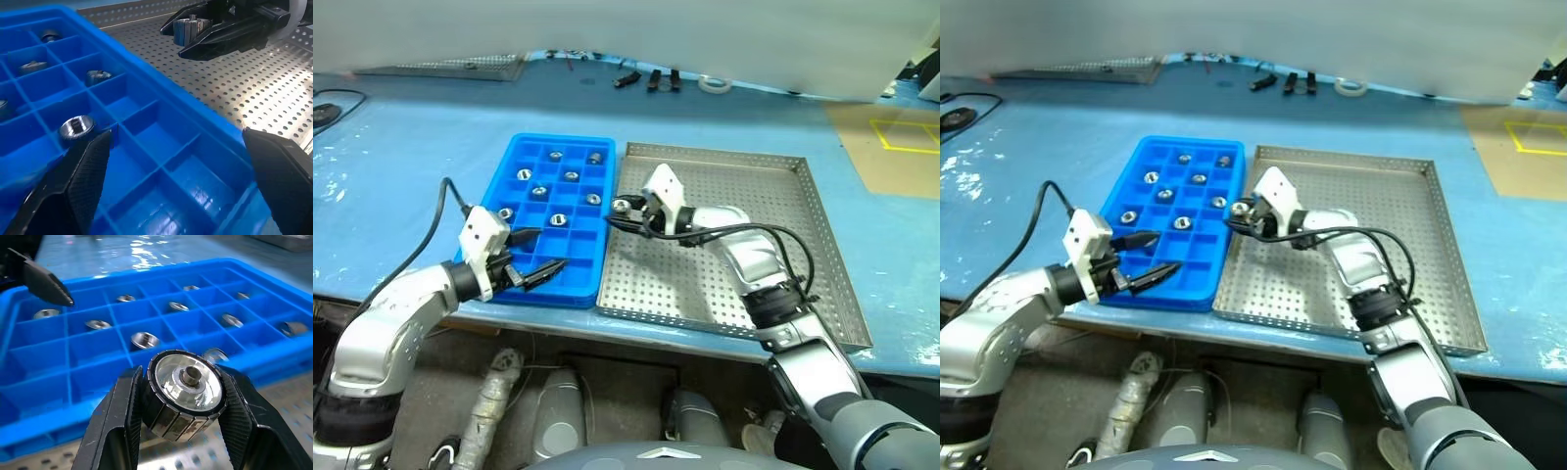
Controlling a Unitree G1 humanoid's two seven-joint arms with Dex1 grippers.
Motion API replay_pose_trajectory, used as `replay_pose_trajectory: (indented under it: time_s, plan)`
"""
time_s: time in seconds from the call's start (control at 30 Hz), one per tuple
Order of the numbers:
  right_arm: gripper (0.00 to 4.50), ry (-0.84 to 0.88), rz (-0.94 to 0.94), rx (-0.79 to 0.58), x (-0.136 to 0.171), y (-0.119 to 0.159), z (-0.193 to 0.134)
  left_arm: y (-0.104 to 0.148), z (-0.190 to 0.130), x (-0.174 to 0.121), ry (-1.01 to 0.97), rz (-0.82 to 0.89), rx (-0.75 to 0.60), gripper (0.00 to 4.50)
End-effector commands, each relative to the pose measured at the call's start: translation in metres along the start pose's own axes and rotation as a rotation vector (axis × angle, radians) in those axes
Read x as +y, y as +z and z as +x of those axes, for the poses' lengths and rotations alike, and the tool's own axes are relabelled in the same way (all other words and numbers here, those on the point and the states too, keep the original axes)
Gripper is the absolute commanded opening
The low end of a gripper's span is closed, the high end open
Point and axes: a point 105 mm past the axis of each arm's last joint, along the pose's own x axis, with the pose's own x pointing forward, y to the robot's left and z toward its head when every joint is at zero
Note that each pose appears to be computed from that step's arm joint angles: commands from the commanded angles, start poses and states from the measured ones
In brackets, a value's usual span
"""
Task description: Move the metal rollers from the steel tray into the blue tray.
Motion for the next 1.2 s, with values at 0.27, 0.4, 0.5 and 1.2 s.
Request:
replay_pose_trajectory:
  time_s: [0.27,0.4,0.5,1.2]
  plan:
    - [1.79,0.274,-0.106,-0.017,0.038,0.011,0.036,0.009,-0.042,-0.010,0.144,0.029,0.002,4.50]
    - [1.79,0.296,-0.111,0.022,0.043,0.003,0.045,0.008,-0.043,-0.014,0.152,0.019,0.006,4.50]
    - [1.79,0.311,-0.102,0.025,0.045,0.000,0.047,0.009,-0.042,-0.015,0.151,0.017,0.005,4.50]
    - [4.49,0.132,-0.086,0.003,0.008,0.010,0.019,0.022,-0.011,-0.004,0.038,0.042,-0.023,4.50]
